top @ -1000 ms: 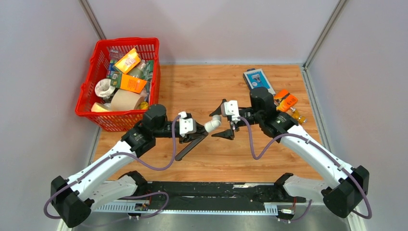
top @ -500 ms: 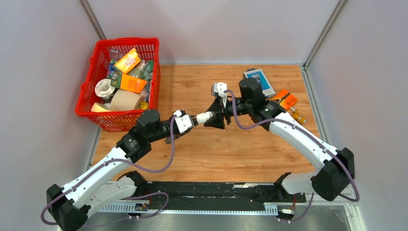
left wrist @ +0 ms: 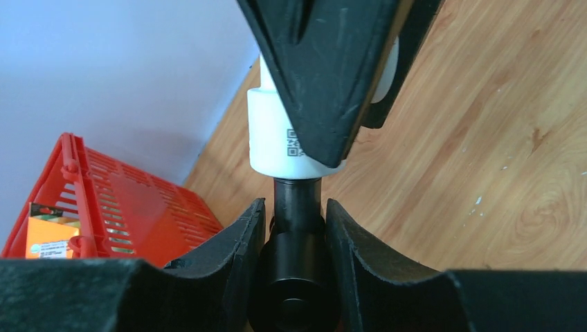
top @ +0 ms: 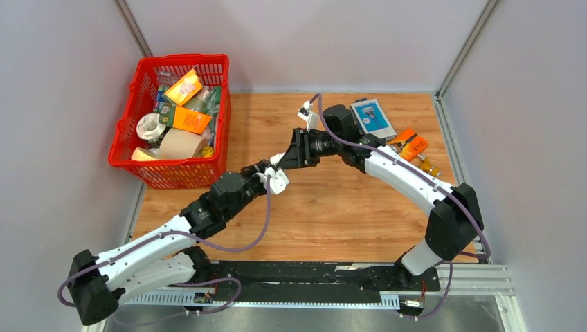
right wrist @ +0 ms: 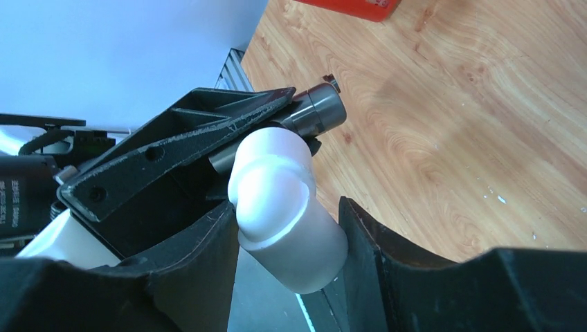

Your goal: Install the water faucets

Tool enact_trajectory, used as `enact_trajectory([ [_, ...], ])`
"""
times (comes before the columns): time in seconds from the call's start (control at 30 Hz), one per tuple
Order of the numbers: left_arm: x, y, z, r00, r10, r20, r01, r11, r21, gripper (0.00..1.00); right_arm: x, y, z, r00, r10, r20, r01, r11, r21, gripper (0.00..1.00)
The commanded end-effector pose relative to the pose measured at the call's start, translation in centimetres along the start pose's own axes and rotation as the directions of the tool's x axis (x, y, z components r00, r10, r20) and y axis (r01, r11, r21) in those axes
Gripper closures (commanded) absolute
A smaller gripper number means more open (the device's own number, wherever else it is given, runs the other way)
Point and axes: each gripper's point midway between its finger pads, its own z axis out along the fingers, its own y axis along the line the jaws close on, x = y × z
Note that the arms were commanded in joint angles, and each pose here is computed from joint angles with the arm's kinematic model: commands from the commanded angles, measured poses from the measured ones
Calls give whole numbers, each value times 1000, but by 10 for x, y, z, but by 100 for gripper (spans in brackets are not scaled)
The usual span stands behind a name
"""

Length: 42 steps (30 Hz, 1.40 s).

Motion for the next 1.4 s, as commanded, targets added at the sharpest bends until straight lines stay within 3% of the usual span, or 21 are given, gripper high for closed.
enact_trajectory([
  [0.0, -57, 53, -12, 985, 31, 168, 1, 981, -192, 100, -26, 12, -6, 994, 8, 111, -14, 999, 49, 87],
  [0.13, -71, 27, -11, 972, 16, 236, -9, 1000, -30, 100, -47, 36, -32, 942, -279, 189, 270, 960, 72, 58],
  [0.23, -79, 10, -12, 964, -10, 265, -14, 996, 89, 100, -45, 48, -52, 834, -512, 205, 504, 859, 92, 41],
  [0.27, -86, 5, -14, 956, -40, 290, -3, 989, 148, 100, -40, 53, -59, 782, -589, 203, 586, 806, 84, 28],
  [0.3, -93, -6, -17, 943, -62, 327, -12, 975, 220, 100, -35, 60, -68, 725, -656, 210, 655, 751, 82, 0],
  [0.43, -106, -15, -27, 912, -187, 366, 20, 910, 414, 100, -17, 74, -106, 440, -867, 232, 864, 480, 152, 0],
  [0.53, -118, -26, -35, 888, -274, 368, 30, 835, 549, 100, 8, 83, -126, 208, -946, 250, 955, 252, 158, 0],
  [0.63, -126, -44, -44, 870, -357, 341, 28, 725, 688, 100, 32, 88, -135, 25, -961, 274, 987, 68, 146, 0],
  [0.77, -133, -55, -49, 865, -412, 286, 34, 617, 786, 100, 38, 87, -133, -34, -961, 274, 992, 0, 126, 0],
  [0.9, -136, -62, -51, 862, -433, 263, 24, 553, 833, 100, 43, 90, -125, -39, -952, 304, 998, -21, 60, 2],
  [1.17, -133, -66, -53, 866, -434, 247, 23, 530, 848, 100, 44, 81, -105, 6, -956, 293, 999, -6, -38, 12],
  [1.37, -133, -67, -53, 869, -430, 245, 23, 529, 848, 100, 43, 75, -95, 30, -961, 275, 997, 10, -75, 28],
])
